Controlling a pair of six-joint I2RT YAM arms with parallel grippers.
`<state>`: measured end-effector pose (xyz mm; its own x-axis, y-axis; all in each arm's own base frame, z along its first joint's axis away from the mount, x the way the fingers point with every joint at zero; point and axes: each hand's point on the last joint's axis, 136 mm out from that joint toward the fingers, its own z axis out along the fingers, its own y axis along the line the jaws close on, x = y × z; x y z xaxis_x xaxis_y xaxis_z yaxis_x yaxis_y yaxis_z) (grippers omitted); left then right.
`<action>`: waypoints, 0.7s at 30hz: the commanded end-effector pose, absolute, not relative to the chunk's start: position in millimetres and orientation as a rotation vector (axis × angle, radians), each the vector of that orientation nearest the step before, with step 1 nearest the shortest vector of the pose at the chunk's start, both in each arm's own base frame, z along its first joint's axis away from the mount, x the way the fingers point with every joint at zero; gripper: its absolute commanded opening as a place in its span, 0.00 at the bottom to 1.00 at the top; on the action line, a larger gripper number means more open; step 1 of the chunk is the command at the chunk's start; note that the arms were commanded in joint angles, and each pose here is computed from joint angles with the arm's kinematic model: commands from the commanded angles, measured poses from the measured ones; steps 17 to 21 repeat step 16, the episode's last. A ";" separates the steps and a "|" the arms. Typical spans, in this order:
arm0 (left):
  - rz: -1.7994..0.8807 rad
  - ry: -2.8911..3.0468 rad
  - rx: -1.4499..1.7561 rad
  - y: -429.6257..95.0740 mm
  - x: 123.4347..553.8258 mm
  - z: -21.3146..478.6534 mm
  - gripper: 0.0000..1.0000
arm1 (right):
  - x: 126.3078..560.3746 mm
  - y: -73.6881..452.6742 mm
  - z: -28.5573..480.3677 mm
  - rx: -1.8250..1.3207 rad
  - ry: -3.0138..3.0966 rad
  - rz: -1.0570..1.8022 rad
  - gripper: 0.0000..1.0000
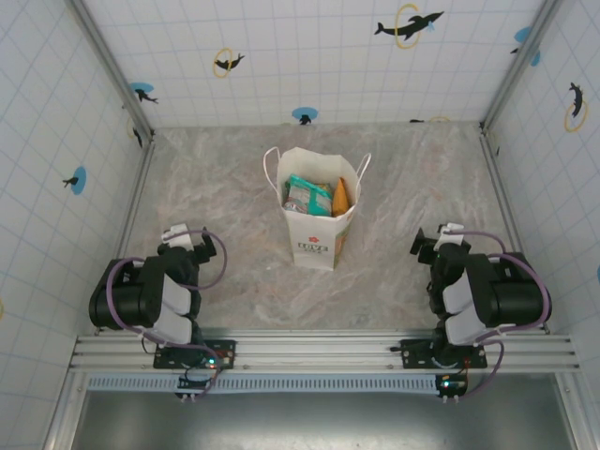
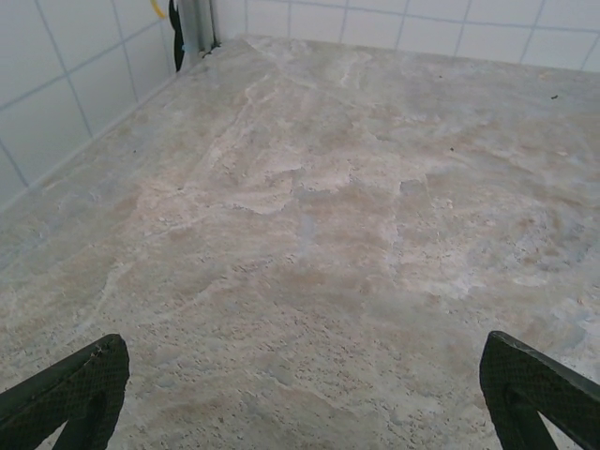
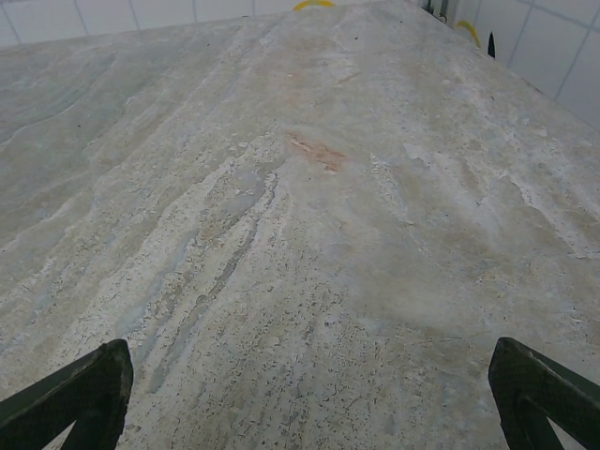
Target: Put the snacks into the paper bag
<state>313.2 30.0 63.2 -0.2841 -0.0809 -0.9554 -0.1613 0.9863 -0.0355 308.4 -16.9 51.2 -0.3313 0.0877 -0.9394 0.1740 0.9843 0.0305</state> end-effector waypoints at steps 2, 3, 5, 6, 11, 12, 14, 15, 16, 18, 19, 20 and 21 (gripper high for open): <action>0.046 1.873 -0.170 25.2 310.2 60.6 0.98 | 306.0 -18.2 54.6 0.180 1.894 -0.094 1.00; 0.045 1.871 -0.171 25.3 310.5 60.8 0.98 | 306.0 -18.1 54.8 0.180 1.893 -0.093 1.00; 0.046 1.872 -0.171 25.4 310.7 61.0 0.98 | 305.8 -18.2 54.3 0.180 1.895 -0.094 1.00; 0.046 1.871 -0.170 25.2 310.8 61.0 0.98 | 305.8 -18.4 54.5 0.180 1.894 -0.094 1.00; 0.046 1.879 -0.169 25.2 310.7 59.2 0.98 | 306.3 -18.3 54.7 0.181 1.893 -0.094 1.00; 0.045 1.876 -0.170 25.2 311.3 59.9 0.98 | 306.2 -18.3 54.7 0.181 1.894 -0.094 1.00; 0.045 1.876 -0.169 25.1 310.9 60.0 0.98 | 306.3 -18.3 54.8 0.182 1.893 -0.093 1.00; 0.046 1.873 -0.168 25.2 310.5 60.6 0.98 | 306.3 -18.4 54.8 0.182 1.893 -0.093 1.00; 0.046 1.874 -0.167 25.0 310.3 60.2 0.98 | 306.0 -18.4 54.6 0.182 1.894 -0.094 1.00; 0.046 1.874 -0.167 25.0 310.3 60.2 0.98 | 306.0 -18.4 54.6 0.182 1.894 -0.094 1.00; 0.046 1.874 -0.167 25.0 310.3 60.2 0.98 | 306.0 -18.4 54.6 0.182 1.894 -0.094 1.00; 0.046 1.874 -0.167 25.0 310.3 60.2 0.98 | 306.0 -18.4 54.6 0.182 1.894 -0.094 1.00; 0.046 1.874 -0.167 25.0 310.3 60.2 0.98 | 306.0 -18.4 54.6 0.182 1.894 -0.094 1.00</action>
